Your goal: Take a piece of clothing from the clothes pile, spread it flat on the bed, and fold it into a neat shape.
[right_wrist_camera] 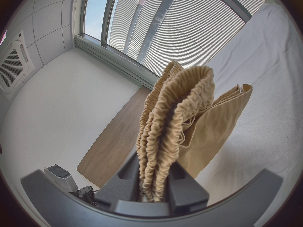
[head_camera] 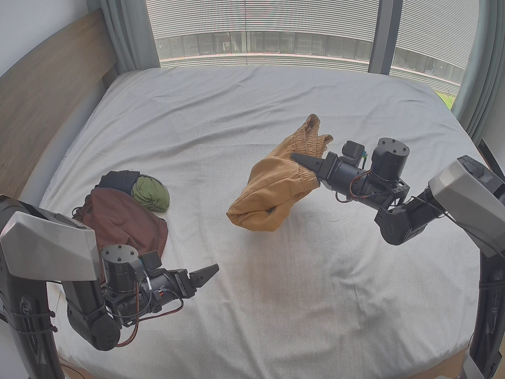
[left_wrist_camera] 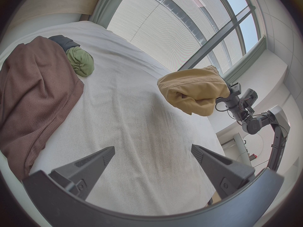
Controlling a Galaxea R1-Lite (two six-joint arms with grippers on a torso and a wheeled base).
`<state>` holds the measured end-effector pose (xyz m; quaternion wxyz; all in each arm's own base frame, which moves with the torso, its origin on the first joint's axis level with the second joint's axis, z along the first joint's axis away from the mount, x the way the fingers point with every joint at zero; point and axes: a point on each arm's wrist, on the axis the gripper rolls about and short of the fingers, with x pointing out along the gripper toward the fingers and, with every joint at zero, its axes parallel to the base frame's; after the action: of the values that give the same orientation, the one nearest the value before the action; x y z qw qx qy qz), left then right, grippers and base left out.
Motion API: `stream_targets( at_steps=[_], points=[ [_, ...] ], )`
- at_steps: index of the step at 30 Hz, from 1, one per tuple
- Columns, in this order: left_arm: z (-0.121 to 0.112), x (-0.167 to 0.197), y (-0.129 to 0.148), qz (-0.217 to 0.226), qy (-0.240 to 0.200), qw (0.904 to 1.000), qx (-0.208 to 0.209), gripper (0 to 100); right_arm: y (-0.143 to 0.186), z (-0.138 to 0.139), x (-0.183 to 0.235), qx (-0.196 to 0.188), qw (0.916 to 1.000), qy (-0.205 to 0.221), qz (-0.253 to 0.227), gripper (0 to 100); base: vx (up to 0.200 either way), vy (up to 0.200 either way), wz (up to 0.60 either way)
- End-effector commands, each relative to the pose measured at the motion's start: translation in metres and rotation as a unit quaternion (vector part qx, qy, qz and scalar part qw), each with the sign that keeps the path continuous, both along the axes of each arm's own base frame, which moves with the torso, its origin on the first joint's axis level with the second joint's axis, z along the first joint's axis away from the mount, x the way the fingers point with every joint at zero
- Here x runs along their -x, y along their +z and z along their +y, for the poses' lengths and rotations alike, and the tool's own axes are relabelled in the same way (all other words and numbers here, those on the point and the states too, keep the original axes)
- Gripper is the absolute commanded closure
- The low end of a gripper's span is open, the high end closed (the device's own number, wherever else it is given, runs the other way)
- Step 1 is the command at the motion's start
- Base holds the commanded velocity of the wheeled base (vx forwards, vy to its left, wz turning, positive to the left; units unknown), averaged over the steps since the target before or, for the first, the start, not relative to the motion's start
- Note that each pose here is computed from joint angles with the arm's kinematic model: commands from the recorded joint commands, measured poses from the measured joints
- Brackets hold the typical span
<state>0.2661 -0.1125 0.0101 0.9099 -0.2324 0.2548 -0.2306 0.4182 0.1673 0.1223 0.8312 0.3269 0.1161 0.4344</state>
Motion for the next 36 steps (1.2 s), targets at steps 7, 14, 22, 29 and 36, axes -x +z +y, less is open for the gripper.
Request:
stream_targets(
  at_steps=[7,14,22,29,36],
  points=[
    [0.002,0.0,-0.001,0.002,0.003,1.0,-0.001,0,-0.012,0.005,-0.028,0.003,1.0,-0.005,0.008,100,0.0,0.0,0.0],
    [0.002,0.0,-0.002,0.005,0.003,1.0,-0.001,0,-0.007,0.016,-0.042,0.003,1.0,0.0,0.005,100,0.0,0.0,0.0],
    [0.003,0.0,-0.003,0.007,0.006,1.0,-0.002,0,-0.013,0.04,-0.057,0.008,0.9997,0.016,0.014,100,0.0,0.0,0.0],
    [0.004,0.0,-0.003,0.008,0.007,0.9999,-0.002,0,-0.101,0.024,-0.077,0.06,0.9967,-0.007,0.055,100,0.0,0.0,0.0],
    [0.004,0.0,-0.005,0.01,0.007,0.9999,-0.003,0,-0.146,-0.025,-0.077,0.088,0.9916,-0.051,0.08,100,0.0,0.0,0.0]
  ],
)
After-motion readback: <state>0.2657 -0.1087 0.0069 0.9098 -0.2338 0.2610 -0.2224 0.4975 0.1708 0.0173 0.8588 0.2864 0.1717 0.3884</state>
